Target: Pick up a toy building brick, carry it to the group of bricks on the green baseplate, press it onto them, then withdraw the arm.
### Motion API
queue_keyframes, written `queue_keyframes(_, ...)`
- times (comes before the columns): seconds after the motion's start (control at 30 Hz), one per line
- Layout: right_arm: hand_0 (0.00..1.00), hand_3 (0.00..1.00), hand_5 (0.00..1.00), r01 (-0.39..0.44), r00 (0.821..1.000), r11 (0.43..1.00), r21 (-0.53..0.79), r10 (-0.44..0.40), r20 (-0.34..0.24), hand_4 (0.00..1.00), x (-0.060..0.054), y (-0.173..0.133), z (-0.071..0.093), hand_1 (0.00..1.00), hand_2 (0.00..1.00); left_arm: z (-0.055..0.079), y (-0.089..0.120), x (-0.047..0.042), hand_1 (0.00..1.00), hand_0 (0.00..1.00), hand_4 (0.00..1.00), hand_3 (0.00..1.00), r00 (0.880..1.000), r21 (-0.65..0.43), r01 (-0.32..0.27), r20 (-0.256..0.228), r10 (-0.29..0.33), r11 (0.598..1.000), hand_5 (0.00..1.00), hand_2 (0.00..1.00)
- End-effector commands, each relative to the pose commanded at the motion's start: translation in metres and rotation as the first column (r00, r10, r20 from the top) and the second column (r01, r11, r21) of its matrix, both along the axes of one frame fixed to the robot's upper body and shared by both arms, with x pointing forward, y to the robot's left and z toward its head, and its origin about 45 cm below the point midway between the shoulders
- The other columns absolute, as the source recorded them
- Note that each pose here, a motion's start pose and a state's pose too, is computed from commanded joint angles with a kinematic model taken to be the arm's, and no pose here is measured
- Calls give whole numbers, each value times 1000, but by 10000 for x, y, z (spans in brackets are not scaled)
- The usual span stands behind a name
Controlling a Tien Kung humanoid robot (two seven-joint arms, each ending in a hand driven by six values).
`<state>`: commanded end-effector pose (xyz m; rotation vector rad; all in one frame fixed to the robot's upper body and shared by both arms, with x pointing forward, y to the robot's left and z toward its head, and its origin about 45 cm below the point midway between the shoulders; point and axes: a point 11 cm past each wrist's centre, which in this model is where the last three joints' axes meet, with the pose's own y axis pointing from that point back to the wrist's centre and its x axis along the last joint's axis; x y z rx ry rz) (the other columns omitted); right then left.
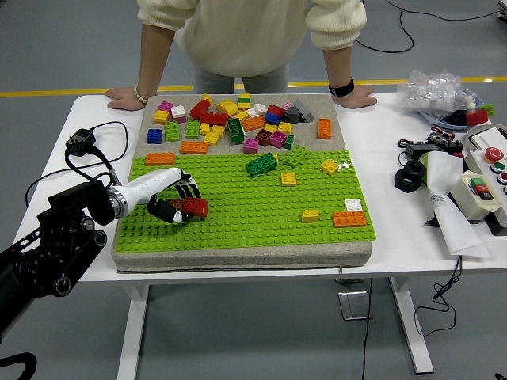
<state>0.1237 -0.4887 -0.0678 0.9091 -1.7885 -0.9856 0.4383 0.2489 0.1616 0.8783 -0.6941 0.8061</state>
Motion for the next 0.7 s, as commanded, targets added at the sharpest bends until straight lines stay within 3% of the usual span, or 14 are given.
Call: queue_keyframes(0.7, 781, 679, 685, 4, 1000, 1000, 0, -4, 1, 943, -1, -5, 2, 702, 740, -3, 20, 8, 662, 817, 782, 538, 1000, 2, -4, -13, 4, 1000, 86, 555)
